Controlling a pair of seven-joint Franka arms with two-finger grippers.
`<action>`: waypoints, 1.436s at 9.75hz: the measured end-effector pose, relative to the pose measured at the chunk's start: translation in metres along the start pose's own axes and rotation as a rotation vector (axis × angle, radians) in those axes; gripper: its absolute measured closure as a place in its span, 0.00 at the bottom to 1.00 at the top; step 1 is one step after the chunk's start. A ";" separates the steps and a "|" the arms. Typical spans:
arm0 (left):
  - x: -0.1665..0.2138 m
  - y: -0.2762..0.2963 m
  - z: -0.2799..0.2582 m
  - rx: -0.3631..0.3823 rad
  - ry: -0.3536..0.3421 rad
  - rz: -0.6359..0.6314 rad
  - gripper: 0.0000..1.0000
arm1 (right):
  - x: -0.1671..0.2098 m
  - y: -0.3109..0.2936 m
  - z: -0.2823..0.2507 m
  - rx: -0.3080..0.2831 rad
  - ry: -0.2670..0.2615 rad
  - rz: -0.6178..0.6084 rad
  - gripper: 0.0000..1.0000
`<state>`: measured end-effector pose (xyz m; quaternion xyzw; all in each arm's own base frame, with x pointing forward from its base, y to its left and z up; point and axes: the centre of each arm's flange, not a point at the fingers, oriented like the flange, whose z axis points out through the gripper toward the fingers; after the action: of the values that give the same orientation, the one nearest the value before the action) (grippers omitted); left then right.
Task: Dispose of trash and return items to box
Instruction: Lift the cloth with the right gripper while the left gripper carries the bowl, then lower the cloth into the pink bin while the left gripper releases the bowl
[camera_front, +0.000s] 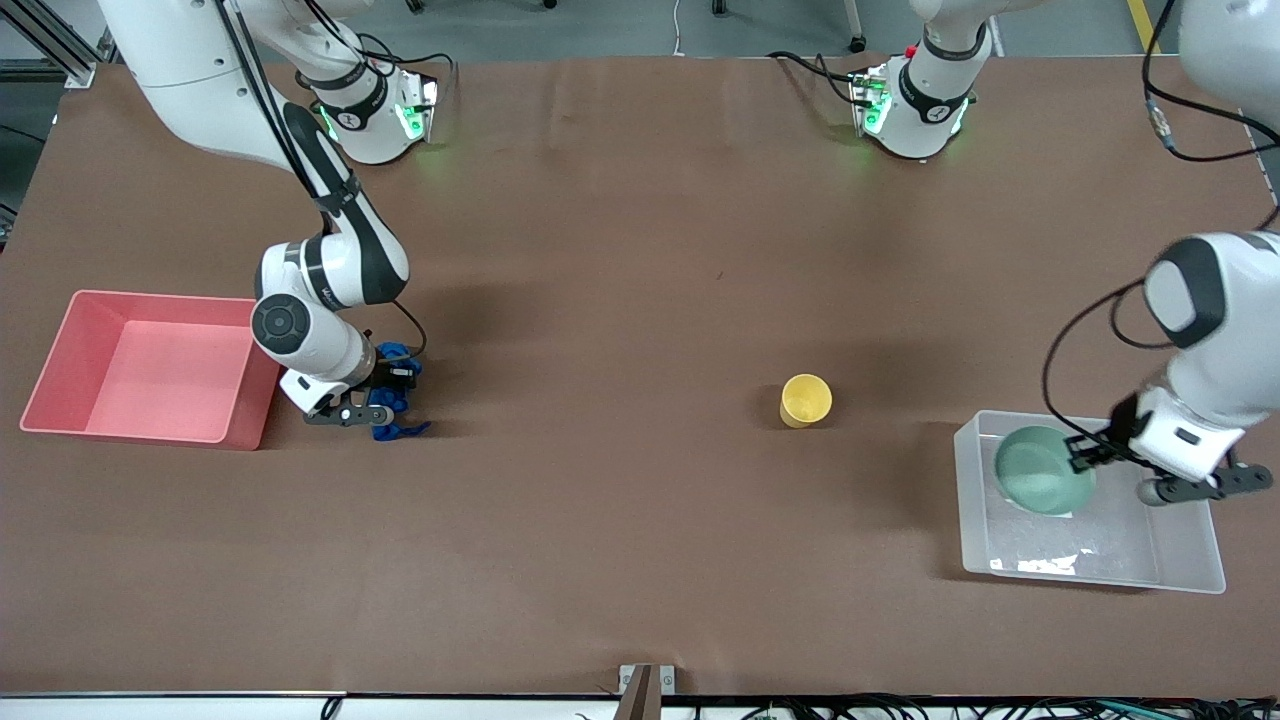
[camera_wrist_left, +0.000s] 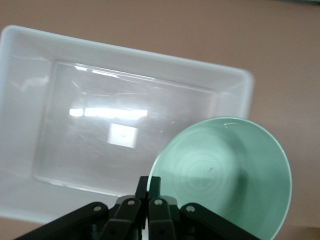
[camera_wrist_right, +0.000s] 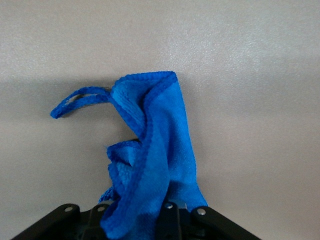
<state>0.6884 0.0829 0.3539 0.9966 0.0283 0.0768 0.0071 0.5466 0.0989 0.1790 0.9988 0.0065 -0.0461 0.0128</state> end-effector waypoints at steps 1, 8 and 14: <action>0.005 -0.025 0.021 -0.005 -0.014 0.051 0.97 | 0.000 0.001 -0.001 0.000 0.001 0.001 0.82; -0.008 -0.040 0.122 -0.052 -0.131 0.090 0.94 | 0.017 0.080 -0.125 0.016 0.047 0.096 0.83; 0.021 -0.024 0.052 -0.044 -0.076 0.086 0.12 | 0.008 0.221 -0.160 -0.012 0.062 0.116 0.83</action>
<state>0.7161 0.1077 0.3057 0.9987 -0.0166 0.0396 0.0267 0.5723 -0.1181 0.3431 0.9984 -0.0505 -0.0145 0.0213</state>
